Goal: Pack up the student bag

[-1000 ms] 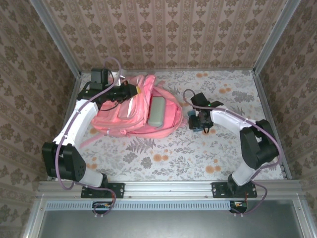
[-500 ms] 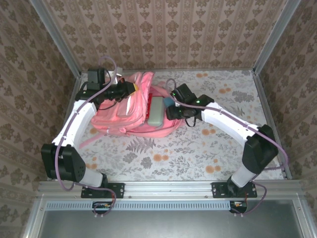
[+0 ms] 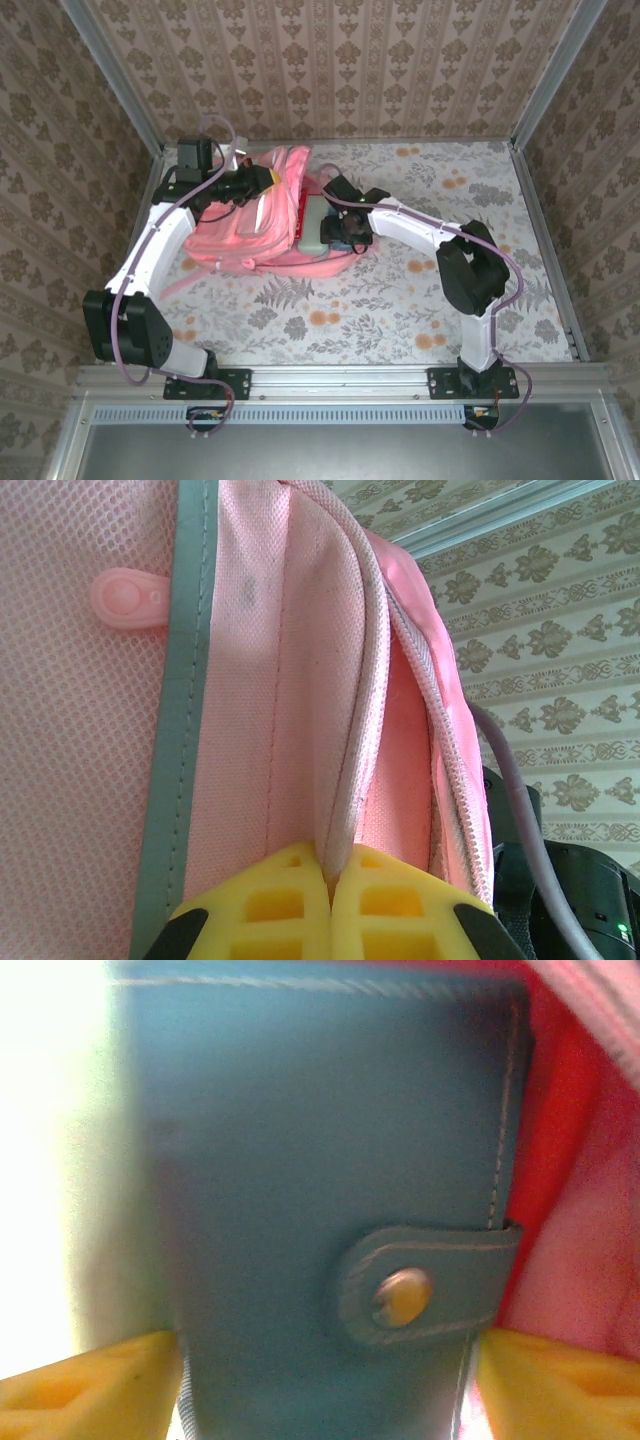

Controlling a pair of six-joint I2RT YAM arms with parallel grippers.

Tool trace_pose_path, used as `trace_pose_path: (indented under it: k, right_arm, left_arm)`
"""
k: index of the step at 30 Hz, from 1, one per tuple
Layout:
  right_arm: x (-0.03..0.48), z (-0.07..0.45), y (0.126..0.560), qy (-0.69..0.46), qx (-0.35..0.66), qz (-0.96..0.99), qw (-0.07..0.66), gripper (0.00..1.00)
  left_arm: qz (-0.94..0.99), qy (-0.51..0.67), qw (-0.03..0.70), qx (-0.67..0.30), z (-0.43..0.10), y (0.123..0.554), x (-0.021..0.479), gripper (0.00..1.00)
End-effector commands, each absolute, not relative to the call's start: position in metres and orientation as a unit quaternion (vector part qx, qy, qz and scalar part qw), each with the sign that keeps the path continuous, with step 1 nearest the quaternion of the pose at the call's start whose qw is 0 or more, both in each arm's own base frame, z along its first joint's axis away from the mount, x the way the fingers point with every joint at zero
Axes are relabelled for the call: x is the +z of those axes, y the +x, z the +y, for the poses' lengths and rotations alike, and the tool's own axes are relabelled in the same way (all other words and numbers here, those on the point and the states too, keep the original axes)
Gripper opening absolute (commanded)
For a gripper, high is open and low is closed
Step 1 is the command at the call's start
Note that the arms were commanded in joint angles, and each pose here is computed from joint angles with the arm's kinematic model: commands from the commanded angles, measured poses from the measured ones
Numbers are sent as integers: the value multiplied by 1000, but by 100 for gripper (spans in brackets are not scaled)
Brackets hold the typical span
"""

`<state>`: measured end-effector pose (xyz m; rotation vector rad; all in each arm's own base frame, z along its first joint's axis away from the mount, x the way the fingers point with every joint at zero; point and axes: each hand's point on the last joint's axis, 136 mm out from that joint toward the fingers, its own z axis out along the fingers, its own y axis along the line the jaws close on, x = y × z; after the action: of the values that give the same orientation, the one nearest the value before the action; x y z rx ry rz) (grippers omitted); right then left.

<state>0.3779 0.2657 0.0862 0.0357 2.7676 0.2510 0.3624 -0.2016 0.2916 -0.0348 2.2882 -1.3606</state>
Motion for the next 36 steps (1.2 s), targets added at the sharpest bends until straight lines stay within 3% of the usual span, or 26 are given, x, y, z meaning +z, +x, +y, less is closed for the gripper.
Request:
trace_pose_path:
  k: [1,3,6,10,18,28,31,33,36]
  right_arm:
    - [110,260,383,30,86,975,202,86]
    - [128,260,382,26,101,969,222,92]
    - [154,258,381,14,116,962,245,92]
    - [167,245,379,-10,108,959,260,84]
    - [115,216,387,-50,104,975,189,57]
    - [79,207,408,-36,115,979,165,50]
    - [73,207,410,-28,118,979,162,35]
    - [71,203,409,-19,114,981,159,17]
    - [76,194,404,-10,106,980,166,1]
  left_arm:
    - [794,40,290,-532,-208,351,343,0]
    - [796,38,289,-531,-208,351,341,0]
    - [796,39,288,-531,-209,351,339,0]
    - [799,38,283,-529,-209,352,335,0]
    - [804,40,277,-525,-211,351,330,0]
    - [814,51,264,-515,-216,351,320,0]
    - [819,56,258,-509,-218,352,314,0]
    - [826,55,253,-501,-219,354,308,0]
    - [829,52,246,-499,-221,359,303,0]
